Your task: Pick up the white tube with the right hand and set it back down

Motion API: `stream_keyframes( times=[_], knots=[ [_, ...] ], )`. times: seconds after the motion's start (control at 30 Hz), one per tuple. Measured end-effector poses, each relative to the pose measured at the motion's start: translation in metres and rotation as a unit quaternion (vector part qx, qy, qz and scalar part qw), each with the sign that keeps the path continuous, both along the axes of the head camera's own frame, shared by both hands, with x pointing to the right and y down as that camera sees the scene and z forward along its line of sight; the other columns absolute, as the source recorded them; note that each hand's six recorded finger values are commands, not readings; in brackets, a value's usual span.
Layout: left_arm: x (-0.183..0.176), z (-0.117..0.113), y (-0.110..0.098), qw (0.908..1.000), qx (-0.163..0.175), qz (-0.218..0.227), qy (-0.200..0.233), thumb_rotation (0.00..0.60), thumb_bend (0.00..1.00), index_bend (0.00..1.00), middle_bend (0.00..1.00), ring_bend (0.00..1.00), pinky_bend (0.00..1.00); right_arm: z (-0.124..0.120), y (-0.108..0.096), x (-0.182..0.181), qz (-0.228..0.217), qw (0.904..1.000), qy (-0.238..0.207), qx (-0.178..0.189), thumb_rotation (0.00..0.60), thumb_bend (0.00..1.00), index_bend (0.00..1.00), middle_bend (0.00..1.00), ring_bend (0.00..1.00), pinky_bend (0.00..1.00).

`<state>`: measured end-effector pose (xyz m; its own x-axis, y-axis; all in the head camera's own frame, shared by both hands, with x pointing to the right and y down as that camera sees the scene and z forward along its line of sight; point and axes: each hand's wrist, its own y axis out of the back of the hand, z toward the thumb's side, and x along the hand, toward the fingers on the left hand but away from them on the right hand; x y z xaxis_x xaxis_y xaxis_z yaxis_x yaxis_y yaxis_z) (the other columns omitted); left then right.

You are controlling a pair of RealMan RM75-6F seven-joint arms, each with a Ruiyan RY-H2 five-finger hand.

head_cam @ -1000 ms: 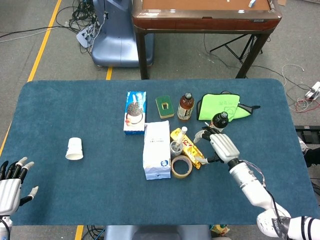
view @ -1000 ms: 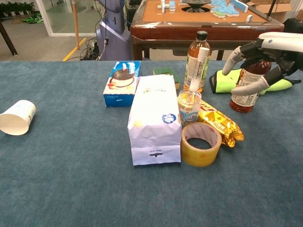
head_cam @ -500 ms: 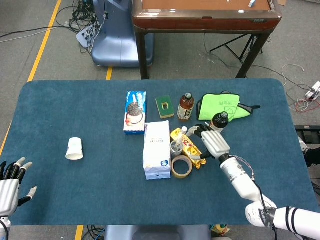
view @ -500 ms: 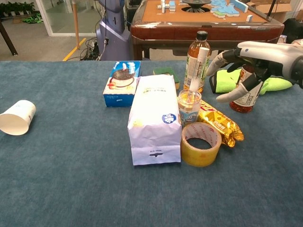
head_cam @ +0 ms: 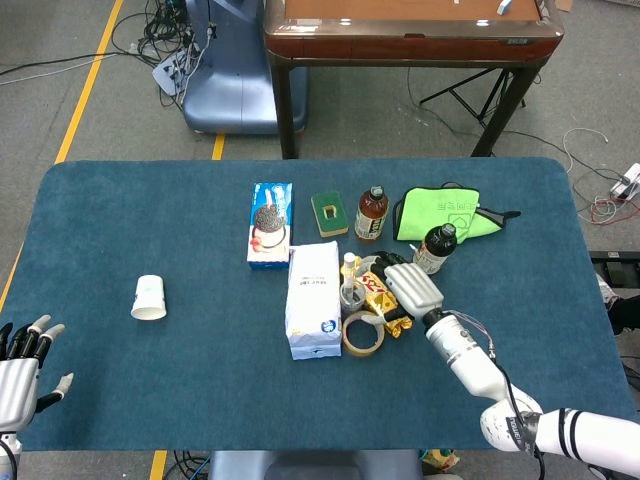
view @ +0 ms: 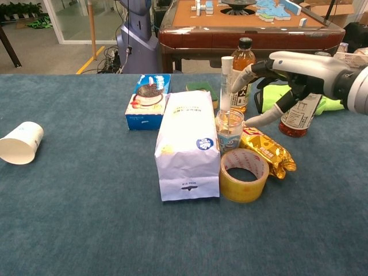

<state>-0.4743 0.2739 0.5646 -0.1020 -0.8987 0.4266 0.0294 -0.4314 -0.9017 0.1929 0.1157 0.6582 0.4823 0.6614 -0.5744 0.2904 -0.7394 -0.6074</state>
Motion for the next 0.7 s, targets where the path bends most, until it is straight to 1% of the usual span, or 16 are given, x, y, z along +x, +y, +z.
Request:
stream_keyframes(
  times=[0.33, 0.43, 0.57, 0.7],
  knots=[
    [-0.004, -0.002, 0.002, 1.0, 0.0, -0.004, -0.003, 0.6, 0.27, 0.2, 0.1, 0.11, 0.0, 0.003, 0.002, -0.02, -0.02, 0.9997, -0.011, -0.006, 0.6, 0.19, 0.31, 0.23, 0.13, 0.14],
    [-0.005, -0.002, 0.003, 1.0, 0.001, -0.005, -0.002, 0.6, 0.27, 0.2, 0.1, 0.11, 0.0, 0.001, 0.004, -0.023, -0.023, 0.9996, -0.014, -0.002, 0.6, 0.19, 0.31, 0.23, 0.13, 0.14],
    [-0.006, -0.003, 0.004, 1.0, 0.001, -0.006, -0.003, 0.6, 0.27, 0.2, 0.1, 0.11, 0.0, -0.004, 0.004, -0.019, -0.018, 0.9997, -0.018, 0.006, 0.6, 0.19, 0.31, 0.23, 0.13, 0.14],
    [-0.006, -0.002, 0.004, 1.0, 0.0, -0.004, -0.001, 0.6, 0.27, 0.2, 0.1, 0.11, 0.0, -0.009, 0.0, -0.008, -0.009, 0.9998, -0.011, 0.017, 0.6, 0.19, 0.31, 0.24, 0.13, 0.14]
  ],
)
